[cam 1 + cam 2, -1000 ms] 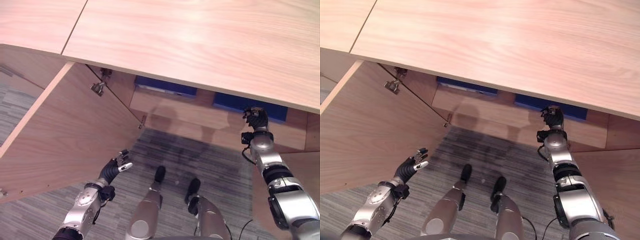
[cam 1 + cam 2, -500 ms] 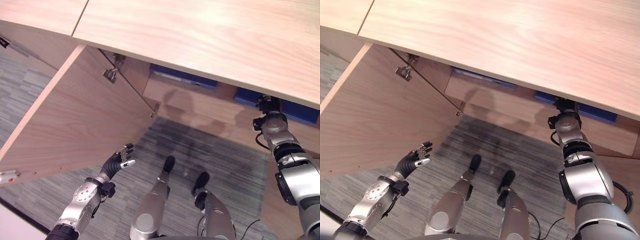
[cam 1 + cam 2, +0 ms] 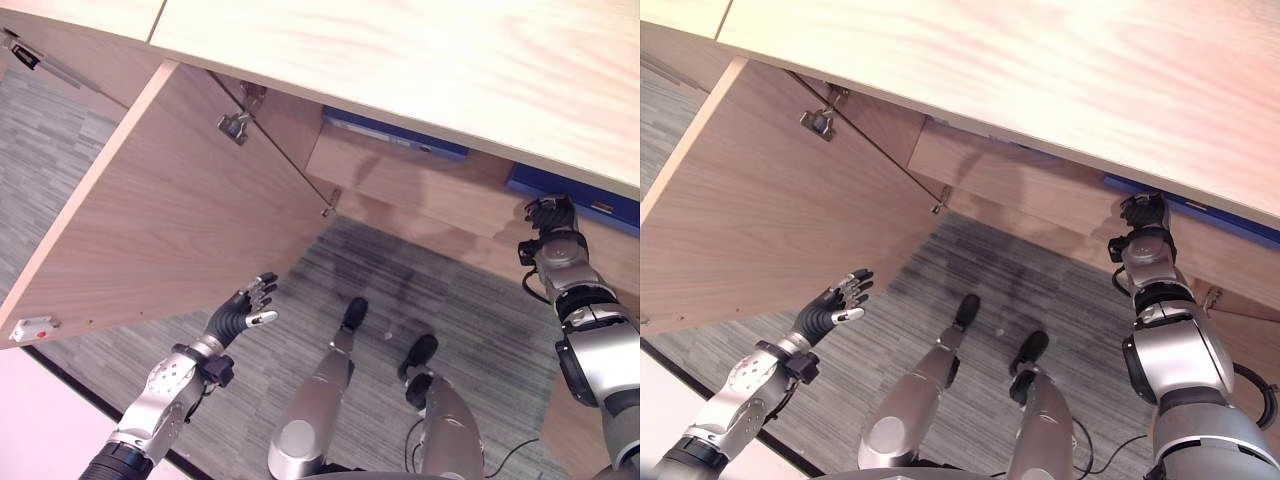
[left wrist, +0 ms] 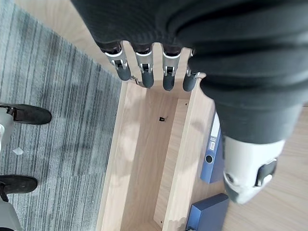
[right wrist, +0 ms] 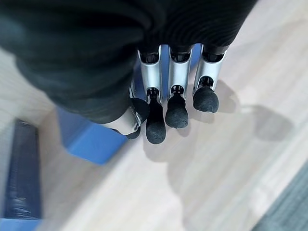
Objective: Put the empty folder in the office cabinet
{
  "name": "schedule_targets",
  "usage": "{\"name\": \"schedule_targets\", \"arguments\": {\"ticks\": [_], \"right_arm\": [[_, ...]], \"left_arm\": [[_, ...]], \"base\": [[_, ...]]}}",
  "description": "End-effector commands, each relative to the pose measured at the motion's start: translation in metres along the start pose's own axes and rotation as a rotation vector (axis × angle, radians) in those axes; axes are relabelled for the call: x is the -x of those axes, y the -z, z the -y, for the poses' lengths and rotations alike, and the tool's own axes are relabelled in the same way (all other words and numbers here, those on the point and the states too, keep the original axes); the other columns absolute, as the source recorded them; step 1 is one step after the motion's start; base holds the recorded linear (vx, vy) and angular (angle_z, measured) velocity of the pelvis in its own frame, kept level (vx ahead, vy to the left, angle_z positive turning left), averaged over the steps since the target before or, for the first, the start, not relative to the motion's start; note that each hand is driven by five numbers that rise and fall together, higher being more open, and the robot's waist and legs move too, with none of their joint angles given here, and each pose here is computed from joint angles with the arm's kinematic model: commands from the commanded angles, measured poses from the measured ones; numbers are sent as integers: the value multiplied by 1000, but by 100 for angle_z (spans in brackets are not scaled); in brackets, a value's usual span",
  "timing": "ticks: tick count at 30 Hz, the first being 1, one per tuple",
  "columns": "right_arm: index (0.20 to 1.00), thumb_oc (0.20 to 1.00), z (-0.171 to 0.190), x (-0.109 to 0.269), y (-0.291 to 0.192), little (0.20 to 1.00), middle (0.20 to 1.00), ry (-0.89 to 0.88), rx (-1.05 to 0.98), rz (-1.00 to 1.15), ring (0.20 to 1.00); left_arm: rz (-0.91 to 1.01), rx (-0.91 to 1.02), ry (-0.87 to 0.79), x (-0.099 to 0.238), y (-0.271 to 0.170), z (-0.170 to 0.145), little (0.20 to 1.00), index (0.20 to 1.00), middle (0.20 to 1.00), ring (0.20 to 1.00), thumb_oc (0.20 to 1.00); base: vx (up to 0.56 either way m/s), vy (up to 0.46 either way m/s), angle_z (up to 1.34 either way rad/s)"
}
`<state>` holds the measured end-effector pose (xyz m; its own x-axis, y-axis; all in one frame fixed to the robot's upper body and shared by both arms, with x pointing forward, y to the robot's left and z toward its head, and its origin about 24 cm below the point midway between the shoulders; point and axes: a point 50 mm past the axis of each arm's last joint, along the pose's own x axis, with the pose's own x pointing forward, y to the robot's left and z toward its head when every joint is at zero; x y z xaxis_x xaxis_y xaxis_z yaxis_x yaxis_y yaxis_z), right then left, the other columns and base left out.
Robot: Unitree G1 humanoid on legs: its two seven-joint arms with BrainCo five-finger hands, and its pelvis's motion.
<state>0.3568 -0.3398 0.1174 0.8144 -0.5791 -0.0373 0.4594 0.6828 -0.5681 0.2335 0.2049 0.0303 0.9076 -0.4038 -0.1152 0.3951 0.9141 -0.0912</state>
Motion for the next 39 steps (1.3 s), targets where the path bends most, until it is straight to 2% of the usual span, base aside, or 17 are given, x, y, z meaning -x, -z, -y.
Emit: {"name": "schedule_targets", "arguments": {"ticks": [1,9,17,24,25,29,34,39], "right_arm": [[200,200,30,-5,1,200,200,84,-11,-7,200],[200,200,46,-7,8,200,200,126,-35,-39,200],[200,200,85,-12,-6,200,200,216,-49,-18,200],[200,200,132,-14,-35,200,200,319,0,39,200],[200,200,151,-13,-54,200,200,369,1,84,200],[200,200,167,-10,-85,200,200,412,-25,171,200],[200,200,170,-8,-108,200,200,417,-35,234,200],[200,200,166,-9,-111,200,200,409,-21,236,200]], "left_arm": [[73,-6,48,2,-15,6,1000,1000,1000,1000,1000],[96,-8,76,3,-23,8,1000,1000,1000,1000,1000],[112,-20,99,5,-32,7,1000,1000,1000,1000,1000],[118,-22,135,8,-38,9,1000,1000,1000,1000,1000],[108,-24,152,9,-38,10,1000,1000,1000,1000,1000],[97,-27,160,10,-38,11,1000,1000,1000,1000,1000],[87,-31,160,10,-37,10,1000,1000,1000,1000,1000],[81,-27,157,11,-36,10,1000,1000,1000,1000,1000]], "base": [[0,0,0],[0,0,0],[35,-22,5],[12,3,1],[34,9,4],[28,10,1],[20,-5,-2],[18,-4,0]]}}
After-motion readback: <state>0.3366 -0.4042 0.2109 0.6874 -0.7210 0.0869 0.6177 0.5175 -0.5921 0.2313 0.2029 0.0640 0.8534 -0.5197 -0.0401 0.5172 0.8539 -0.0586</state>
